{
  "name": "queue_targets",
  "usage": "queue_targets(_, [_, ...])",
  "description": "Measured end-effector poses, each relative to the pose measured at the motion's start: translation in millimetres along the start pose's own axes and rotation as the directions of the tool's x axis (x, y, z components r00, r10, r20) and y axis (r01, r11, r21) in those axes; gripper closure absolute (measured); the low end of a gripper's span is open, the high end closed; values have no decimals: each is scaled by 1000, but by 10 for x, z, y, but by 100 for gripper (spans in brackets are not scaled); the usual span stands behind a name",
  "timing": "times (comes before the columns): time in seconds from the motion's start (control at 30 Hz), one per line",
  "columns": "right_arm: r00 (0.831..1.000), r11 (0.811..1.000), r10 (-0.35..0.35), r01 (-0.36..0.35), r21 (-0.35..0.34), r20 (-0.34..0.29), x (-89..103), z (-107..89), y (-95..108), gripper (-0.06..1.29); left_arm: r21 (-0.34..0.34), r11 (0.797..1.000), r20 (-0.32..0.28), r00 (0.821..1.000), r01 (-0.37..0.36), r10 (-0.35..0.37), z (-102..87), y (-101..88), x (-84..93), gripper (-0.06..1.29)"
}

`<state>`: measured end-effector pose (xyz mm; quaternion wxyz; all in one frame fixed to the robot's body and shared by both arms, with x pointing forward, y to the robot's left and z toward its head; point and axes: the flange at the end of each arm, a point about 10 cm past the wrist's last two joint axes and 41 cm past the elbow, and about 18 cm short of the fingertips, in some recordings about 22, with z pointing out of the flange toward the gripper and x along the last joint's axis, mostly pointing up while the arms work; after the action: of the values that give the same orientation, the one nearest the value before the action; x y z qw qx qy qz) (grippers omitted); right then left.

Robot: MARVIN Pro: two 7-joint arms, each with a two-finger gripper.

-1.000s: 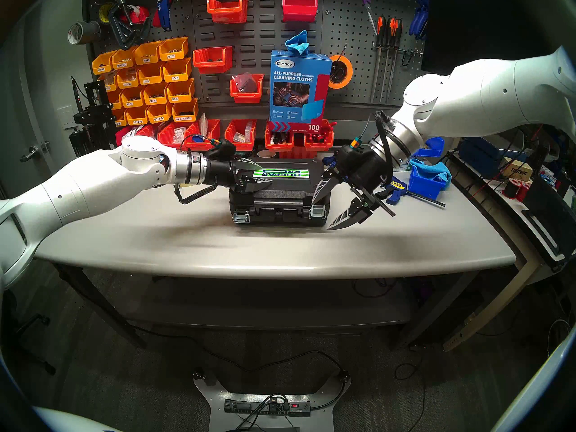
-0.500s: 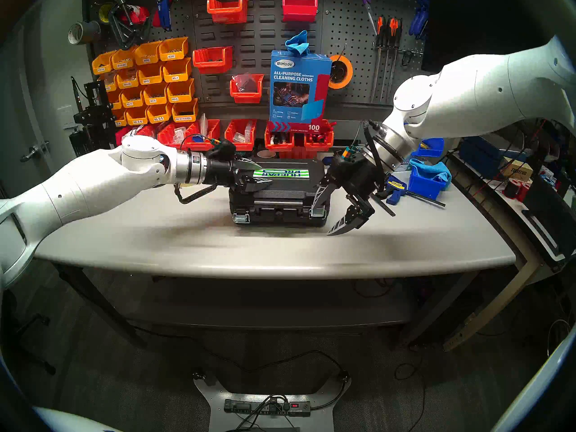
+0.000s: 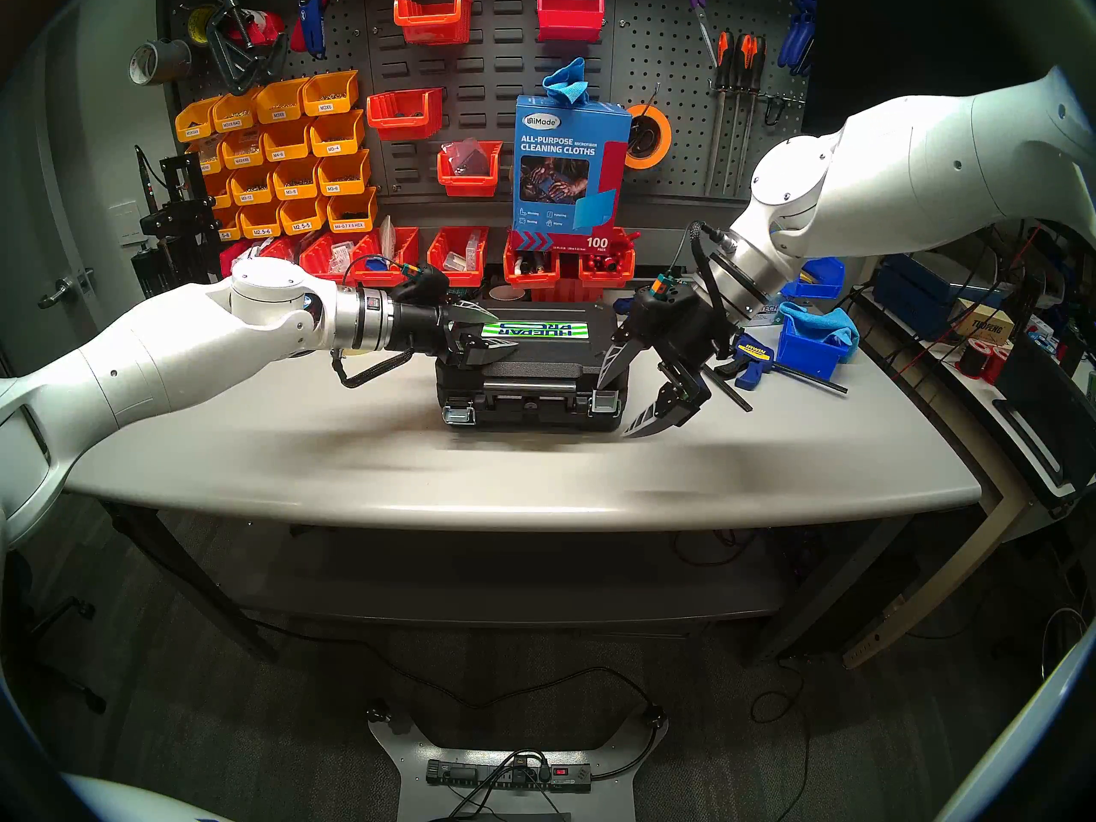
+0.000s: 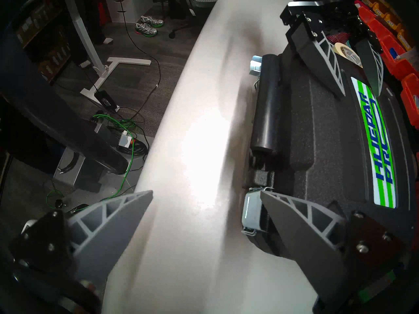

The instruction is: Open the tool box

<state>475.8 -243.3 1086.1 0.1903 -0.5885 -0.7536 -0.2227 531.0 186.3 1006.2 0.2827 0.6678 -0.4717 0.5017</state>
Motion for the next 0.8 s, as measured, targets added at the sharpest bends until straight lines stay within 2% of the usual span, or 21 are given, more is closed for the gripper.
queue_targets(0.27, [1000,1000,-12,12,-10,20,43,-38,43,0,0,1000,0,1000,0,0,0,0,0,2])
queue_targets(0.6, [992,999,-40,39,9,119,89,-28,28,0,2,1000,1,1000,0,0,1,-2,1,2])
queue_targets(0.8, [987,999,-42,42,7,156,93,11,26,0,3,1000,1,1000,0,0,-1,-5,1,2])
